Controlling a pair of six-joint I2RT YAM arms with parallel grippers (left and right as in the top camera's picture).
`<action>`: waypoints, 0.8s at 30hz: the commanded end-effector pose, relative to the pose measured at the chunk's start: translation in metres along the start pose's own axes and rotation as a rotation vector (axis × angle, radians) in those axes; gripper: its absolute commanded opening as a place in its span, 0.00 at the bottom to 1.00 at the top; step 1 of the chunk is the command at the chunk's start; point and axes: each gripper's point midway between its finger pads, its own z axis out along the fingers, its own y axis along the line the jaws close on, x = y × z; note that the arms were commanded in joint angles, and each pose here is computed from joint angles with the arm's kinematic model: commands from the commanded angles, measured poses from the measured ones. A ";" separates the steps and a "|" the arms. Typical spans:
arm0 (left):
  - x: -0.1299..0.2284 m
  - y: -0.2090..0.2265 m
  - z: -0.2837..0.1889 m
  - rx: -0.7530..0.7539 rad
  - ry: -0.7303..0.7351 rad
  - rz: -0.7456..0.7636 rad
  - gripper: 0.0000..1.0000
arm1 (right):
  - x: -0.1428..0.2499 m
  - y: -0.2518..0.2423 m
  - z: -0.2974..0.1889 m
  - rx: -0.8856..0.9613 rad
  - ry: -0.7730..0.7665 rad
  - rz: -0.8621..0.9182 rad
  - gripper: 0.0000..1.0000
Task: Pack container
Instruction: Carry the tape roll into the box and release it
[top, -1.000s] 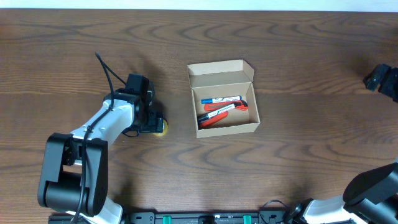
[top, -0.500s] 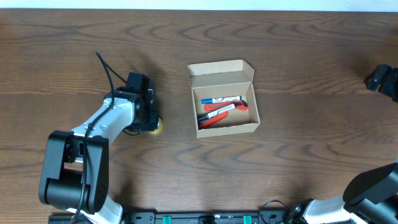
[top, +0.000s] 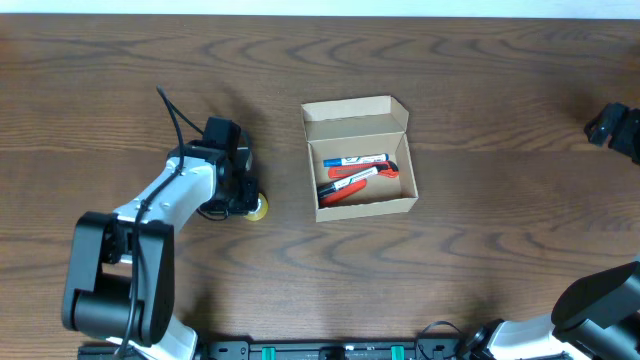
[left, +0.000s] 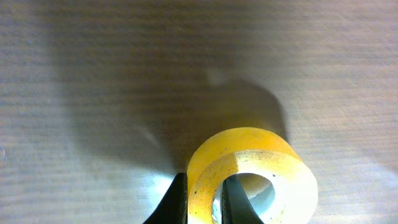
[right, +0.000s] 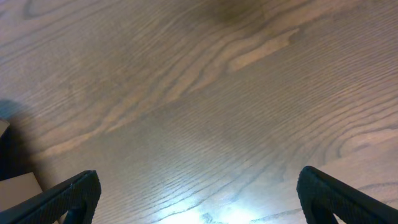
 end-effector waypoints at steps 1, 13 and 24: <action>-0.041 -0.036 -0.055 0.083 -0.164 0.190 0.06 | 0.001 0.005 -0.001 -0.011 -0.002 -0.007 0.99; -0.063 -0.143 -0.174 0.103 -0.326 0.837 0.06 | 0.001 0.005 -0.001 -0.011 0.000 -0.006 0.99; -0.040 -0.208 -0.169 0.142 -0.343 1.116 0.06 | 0.001 0.005 -0.001 -0.012 0.001 -0.006 0.99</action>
